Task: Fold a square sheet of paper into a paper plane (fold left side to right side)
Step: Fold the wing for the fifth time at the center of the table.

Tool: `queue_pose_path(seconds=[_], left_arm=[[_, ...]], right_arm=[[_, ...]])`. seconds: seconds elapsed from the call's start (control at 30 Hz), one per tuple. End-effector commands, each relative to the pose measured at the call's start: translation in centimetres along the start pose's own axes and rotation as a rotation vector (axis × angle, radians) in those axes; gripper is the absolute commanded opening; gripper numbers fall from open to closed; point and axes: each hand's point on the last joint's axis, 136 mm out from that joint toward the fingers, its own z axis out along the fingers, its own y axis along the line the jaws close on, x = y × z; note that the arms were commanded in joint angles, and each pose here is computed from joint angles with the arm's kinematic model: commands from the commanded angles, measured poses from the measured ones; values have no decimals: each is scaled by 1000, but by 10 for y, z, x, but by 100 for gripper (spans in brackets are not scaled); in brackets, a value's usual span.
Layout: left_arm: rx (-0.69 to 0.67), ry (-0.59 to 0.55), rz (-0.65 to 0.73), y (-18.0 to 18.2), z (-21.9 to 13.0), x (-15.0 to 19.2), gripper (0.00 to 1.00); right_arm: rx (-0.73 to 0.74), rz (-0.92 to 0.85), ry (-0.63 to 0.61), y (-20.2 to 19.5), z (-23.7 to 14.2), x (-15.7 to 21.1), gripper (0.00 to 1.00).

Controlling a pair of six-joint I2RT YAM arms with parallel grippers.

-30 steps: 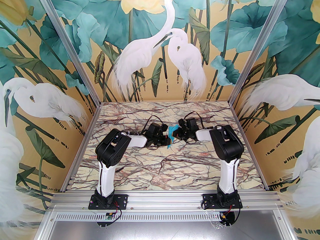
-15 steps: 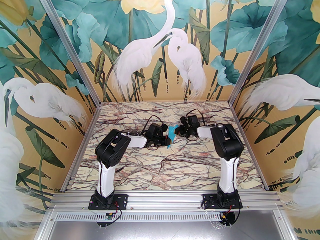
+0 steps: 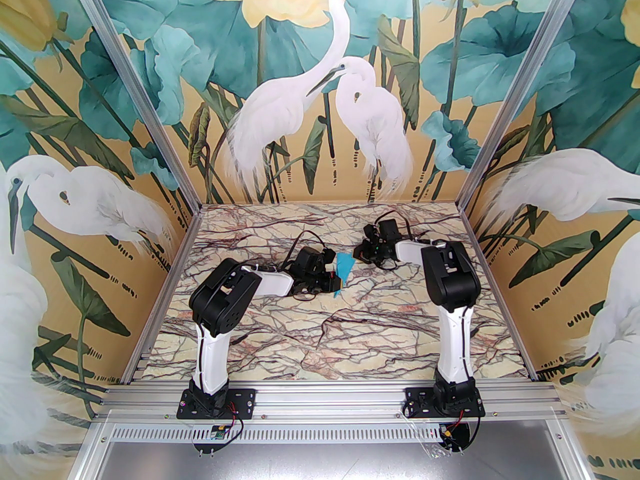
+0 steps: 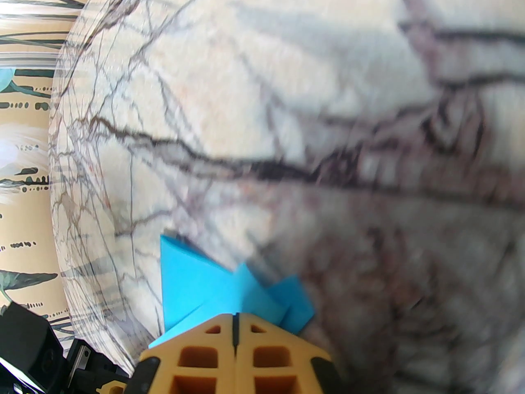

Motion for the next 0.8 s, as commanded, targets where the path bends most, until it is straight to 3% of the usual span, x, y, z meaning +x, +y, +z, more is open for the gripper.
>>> queue_pose_path(seconds=[0.0, 0.27, 0.5, 0.63, 0.77], left_arm=[[-184, 120, -91, 49, -3, 49, 0], [-181, 116, -90, 48, -3, 49, 0], [-164, 105, -81, 42, -3, 44, 0], [-156, 93, -73, 38, -4, 38, 0], [-151, 86, -69, 36, -4, 34, 0]], right_arm=[[94, 17, -35, -37, 0, -15, 0], [91, 27, -56, -44, -4, -37, 0], [43, -44, -149, 5, -45, -68, 0], [-6, -78, -145, 38, -63, -37, 0], [-80, -61, -107, 60, -54, 10, 0]])
